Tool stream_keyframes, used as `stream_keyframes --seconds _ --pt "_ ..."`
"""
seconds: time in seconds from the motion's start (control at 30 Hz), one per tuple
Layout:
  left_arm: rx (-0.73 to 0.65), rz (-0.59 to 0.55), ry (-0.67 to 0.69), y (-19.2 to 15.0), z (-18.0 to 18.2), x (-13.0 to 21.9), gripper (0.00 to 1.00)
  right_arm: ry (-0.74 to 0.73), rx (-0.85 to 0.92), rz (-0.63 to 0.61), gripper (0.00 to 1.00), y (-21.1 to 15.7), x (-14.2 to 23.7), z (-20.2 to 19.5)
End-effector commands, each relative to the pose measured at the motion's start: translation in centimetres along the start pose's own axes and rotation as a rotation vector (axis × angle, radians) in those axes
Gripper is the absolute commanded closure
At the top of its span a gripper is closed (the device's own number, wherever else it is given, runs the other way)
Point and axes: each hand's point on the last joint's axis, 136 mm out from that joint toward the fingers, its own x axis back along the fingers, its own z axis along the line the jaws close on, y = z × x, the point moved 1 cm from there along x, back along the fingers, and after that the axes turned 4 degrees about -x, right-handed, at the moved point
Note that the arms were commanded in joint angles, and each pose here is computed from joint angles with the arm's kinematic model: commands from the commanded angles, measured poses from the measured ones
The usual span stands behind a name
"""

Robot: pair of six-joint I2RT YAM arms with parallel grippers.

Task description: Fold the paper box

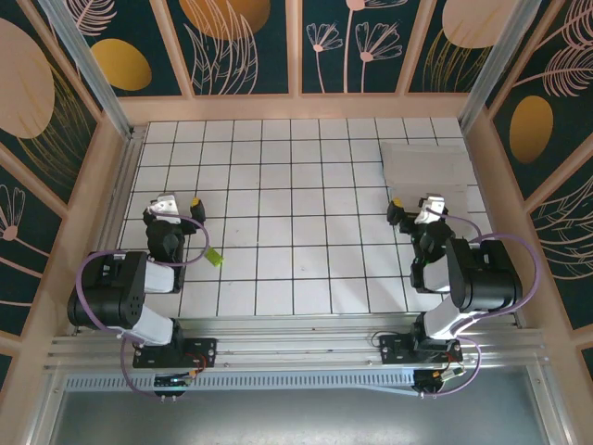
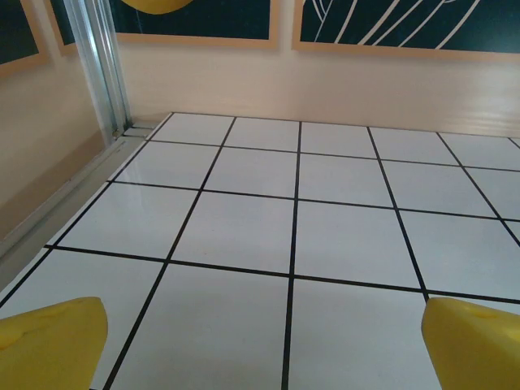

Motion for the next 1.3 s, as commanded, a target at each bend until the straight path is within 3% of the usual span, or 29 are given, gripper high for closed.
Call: stream_keyframes --seconds 0.0,0.4,0.6,0.73,0.83,0.9,1.03,1.17,1.27 --pt "0.004 -0.041 -0.005 1.2 0.0 -0.3 0.01 -0.030 -0.010 -0.020 0.01 0.7 -0.3 -0.5" --pt "0.003 -0.044 -0.007 1.3 0.0 -0.2 0.01 -0.027 -0.010 -0.020 0.01 0.7 -0.2 -0.5" --pt "-0.005 -0.092 -0.035 2.3 -0.3 1.1 0.01 -0.026 0.050 -0.100 0.01 2.1 1.8 0.8" --pt "0.092 -0.058 0.058 4.4 1.3 1.8 0.01 -0.113 0.050 -0.110 0.01 3.8 3.1 2.3" --pt "0.255 0.001 0.017 6.3 0.2 1.9 0.04 -0.125 0.065 -0.059 0.01 5.0 4.4 4.9" --pt "0.394 0.083 -0.083 7.3 -2.3 1.5 0.09 -0.113 -0.076 -0.010 0.01 6.3 5.4 5.8" --pt "0.526 0.300 -0.259 7.4 -9.7 0.4 0.18 0.035 -0.269 0.196 0.01 7.9 6.7 9.0" --pt "0.626 0.494 -0.455 6.8 -20.6 -0.2 0.21 0.136 -0.347 0.435 0.01 8.9 8.0 12.1" --pt "0.647 0.584 -0.611 7.1 -30.1 0.1 0.24 0.152 -0.386 0.527 0.01 9.3 8.8 13.1"
